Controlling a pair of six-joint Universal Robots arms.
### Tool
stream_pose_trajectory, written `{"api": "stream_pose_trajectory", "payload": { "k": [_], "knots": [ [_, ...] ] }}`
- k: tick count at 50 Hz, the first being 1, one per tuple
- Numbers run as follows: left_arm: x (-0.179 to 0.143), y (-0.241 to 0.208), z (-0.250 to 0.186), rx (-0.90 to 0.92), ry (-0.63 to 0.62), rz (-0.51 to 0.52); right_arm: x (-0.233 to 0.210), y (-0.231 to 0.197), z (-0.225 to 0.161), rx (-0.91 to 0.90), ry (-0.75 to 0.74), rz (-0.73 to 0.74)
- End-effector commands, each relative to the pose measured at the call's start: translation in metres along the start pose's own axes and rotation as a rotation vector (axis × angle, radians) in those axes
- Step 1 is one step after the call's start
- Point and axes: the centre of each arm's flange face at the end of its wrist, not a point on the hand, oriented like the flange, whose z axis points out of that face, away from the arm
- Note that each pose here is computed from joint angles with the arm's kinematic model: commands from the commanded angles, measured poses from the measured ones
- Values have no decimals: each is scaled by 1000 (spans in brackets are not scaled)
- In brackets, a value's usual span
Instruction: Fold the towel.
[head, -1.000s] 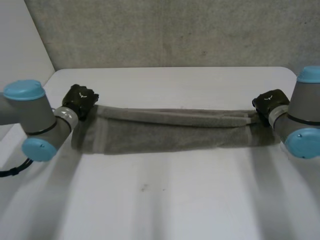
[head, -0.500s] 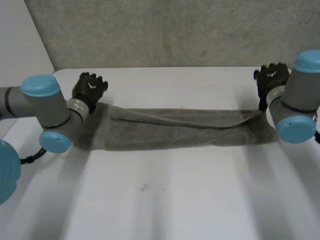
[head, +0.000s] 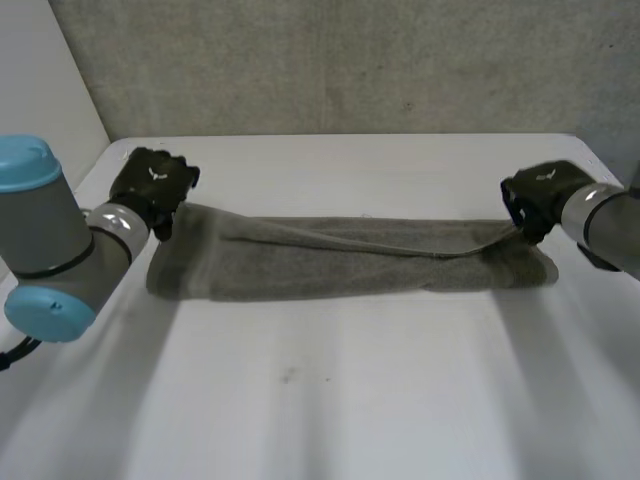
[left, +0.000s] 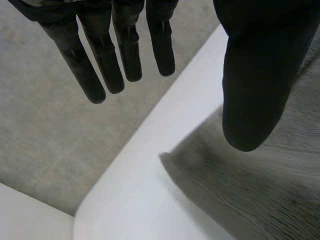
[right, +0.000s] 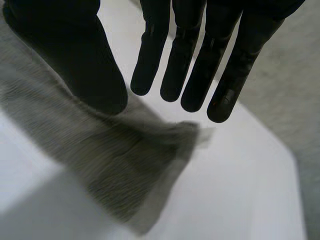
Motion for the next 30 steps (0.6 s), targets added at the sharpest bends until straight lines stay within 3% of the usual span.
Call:
{"api": "stream_pose_trajectory", "payload": {
  "k": [1,13,23,30],
  "knots": [
    [13,16,-7,-50,40,-7,-19,35,27,-92,-91,18],
    [14,24,-9,-70,43,-12,-25,58,76,-108,-86,31],
    [11,23,-9,-67,34,-12,-4,16,59,47,-7,139],
    [11,23,-10,-70,33,-13,-2,12,47,93,14,124]
  ]
}}
